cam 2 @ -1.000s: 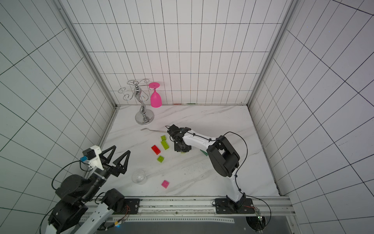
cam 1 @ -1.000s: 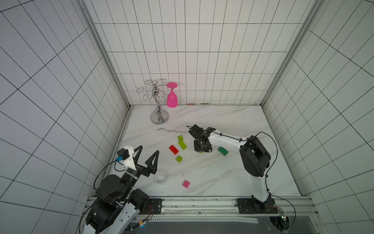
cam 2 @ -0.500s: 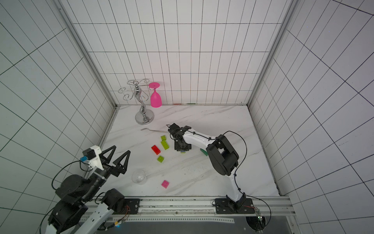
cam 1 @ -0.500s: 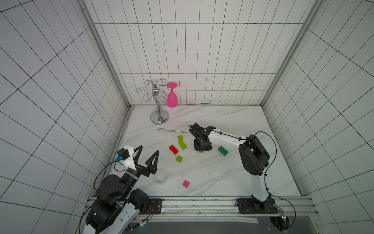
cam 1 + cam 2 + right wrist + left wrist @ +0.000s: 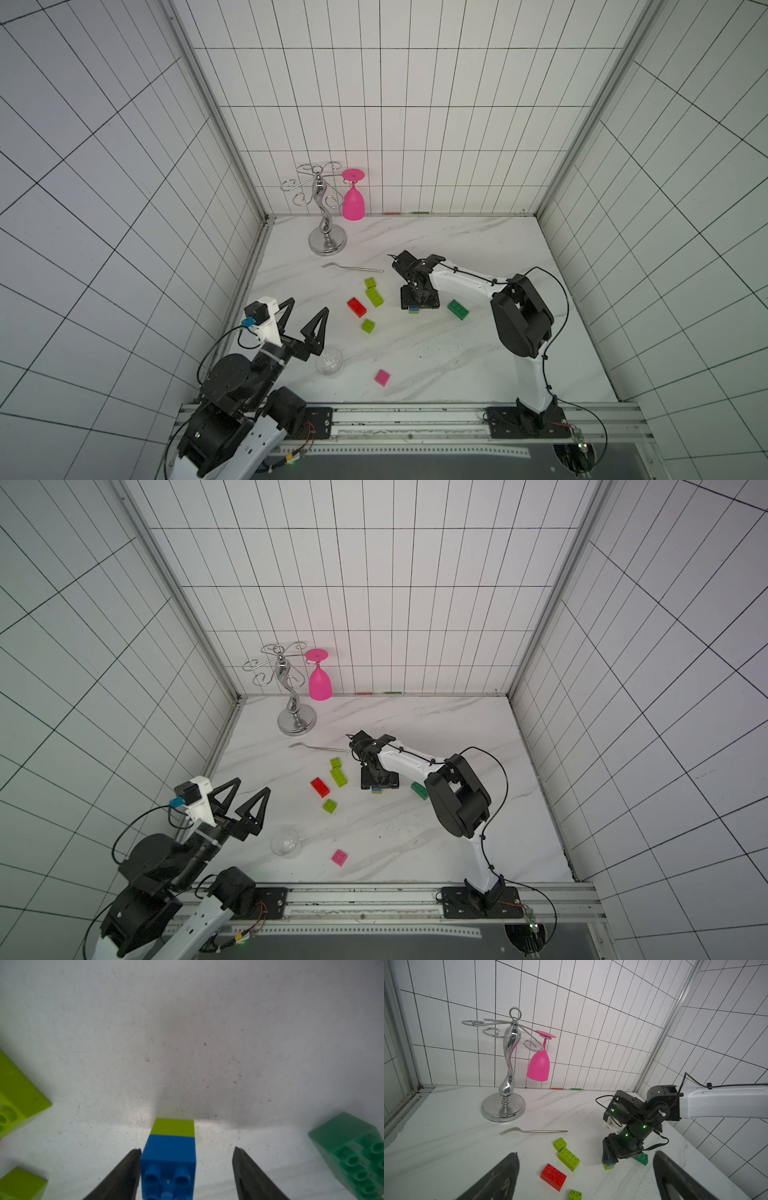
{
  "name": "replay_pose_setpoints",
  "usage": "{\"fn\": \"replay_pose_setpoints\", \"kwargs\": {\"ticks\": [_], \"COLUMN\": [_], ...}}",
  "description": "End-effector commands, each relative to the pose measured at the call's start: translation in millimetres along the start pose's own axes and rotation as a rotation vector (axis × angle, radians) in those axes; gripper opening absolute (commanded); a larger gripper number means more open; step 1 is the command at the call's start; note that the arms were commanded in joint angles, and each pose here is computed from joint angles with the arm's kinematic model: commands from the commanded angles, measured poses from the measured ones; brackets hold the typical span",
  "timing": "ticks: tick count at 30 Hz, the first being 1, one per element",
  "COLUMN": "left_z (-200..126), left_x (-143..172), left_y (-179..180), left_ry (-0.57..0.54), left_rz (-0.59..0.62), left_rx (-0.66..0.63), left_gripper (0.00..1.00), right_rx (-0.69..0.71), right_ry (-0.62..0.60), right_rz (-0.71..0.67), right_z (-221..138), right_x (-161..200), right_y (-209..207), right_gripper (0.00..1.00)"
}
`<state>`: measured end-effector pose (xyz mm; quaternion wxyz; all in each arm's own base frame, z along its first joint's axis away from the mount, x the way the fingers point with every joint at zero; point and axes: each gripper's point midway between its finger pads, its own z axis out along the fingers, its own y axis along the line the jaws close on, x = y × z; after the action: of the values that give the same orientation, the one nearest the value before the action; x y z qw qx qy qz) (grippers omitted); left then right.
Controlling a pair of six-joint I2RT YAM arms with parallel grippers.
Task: Assemble a spoon with lego
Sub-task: Assemble the lego brick with the lego brick.
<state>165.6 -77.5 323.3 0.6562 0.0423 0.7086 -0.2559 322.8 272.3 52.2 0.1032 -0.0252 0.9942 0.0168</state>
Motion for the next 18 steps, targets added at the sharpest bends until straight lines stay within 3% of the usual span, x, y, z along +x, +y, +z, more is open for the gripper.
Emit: {"fn": "replay_pose_setpoints", "kwargs": {"ticks": [1,6,10,15,18], "left_z": [0.9,9.4,19.6,35.3,44.0], "left_x": [-2.4,8.8,22.6,45.5,66.6], "left_y": [-2.1,-12.9,-26.6,-41.9,-52.8], "left_ry": [0.016,0.076,0.151,0.275,0.383], "left_rz": [0.012,0.037,0.063,0.071,0.089], "left_rx": [0.002,0.061,0.137,0.217,0.270], "left_gripper": [0.99,0.99,0.98,0.93,0.90], "right_rx": [-0.074,-0.130,-0.126,-0.082,-0.066], "right_ry": [-0.108,-0.283,-0.485,-0.699,-0.806], "right_rz": [-0.028,-0.115,-0.157,-0.120,-0.069], "right_z": [-66.0,-134.5,-189.0,-245.3,-266.5], "right_x": [-15.9,-9.3,5.2,34.9,57.0], "right_y": [-0.9,-25.5,-66.8,-128.6,-164.2], "right_gripper": [0.79,0.80,0.90,0.99,0.99]}}
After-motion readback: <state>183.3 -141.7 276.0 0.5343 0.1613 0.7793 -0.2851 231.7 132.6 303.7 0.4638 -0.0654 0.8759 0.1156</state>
